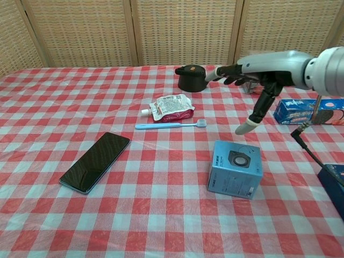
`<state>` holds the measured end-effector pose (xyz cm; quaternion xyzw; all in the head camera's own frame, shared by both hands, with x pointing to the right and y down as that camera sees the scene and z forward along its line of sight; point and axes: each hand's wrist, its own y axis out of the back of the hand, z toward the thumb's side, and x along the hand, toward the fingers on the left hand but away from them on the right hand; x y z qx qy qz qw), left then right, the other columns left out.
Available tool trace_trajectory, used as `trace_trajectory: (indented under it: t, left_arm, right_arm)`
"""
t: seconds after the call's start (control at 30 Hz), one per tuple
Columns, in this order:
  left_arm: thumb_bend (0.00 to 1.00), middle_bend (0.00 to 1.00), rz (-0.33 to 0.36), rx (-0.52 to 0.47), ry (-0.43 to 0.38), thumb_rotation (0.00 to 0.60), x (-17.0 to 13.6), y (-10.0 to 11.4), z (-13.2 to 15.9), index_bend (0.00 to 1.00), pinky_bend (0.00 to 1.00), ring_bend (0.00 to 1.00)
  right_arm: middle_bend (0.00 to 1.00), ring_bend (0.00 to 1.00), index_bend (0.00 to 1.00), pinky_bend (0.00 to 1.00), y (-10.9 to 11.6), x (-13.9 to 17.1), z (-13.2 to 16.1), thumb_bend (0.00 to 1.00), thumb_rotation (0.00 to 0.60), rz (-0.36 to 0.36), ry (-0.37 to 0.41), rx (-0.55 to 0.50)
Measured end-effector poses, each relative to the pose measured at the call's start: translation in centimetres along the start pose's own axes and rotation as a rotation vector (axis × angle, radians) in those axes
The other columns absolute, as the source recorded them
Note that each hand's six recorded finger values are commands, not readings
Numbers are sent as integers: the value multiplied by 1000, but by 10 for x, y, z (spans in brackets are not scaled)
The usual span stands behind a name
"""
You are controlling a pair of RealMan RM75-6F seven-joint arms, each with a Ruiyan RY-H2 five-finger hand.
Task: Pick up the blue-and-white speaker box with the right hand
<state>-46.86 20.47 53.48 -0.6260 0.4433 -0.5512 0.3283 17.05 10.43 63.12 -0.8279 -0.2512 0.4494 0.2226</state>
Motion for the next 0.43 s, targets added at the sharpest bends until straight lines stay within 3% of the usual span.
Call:
trace_trajectory:
  t: [0.2, 0.43]
  left_arm:
    - [0, 0, 12, -10, -4, 600, -2, 4, -1, 0, 0, 0]
    - [0, 0, 30, -13, -24, 600, -12, 9, 2, 0, 0, 0]
  right_arm:
    - [0, 0, 25, 0, 19, 33, -22, 0, 600, -164, 55, 110]
    - [0, 0, 28, 0, 41, 101, -96, 0, 600, -426, -14, 190]
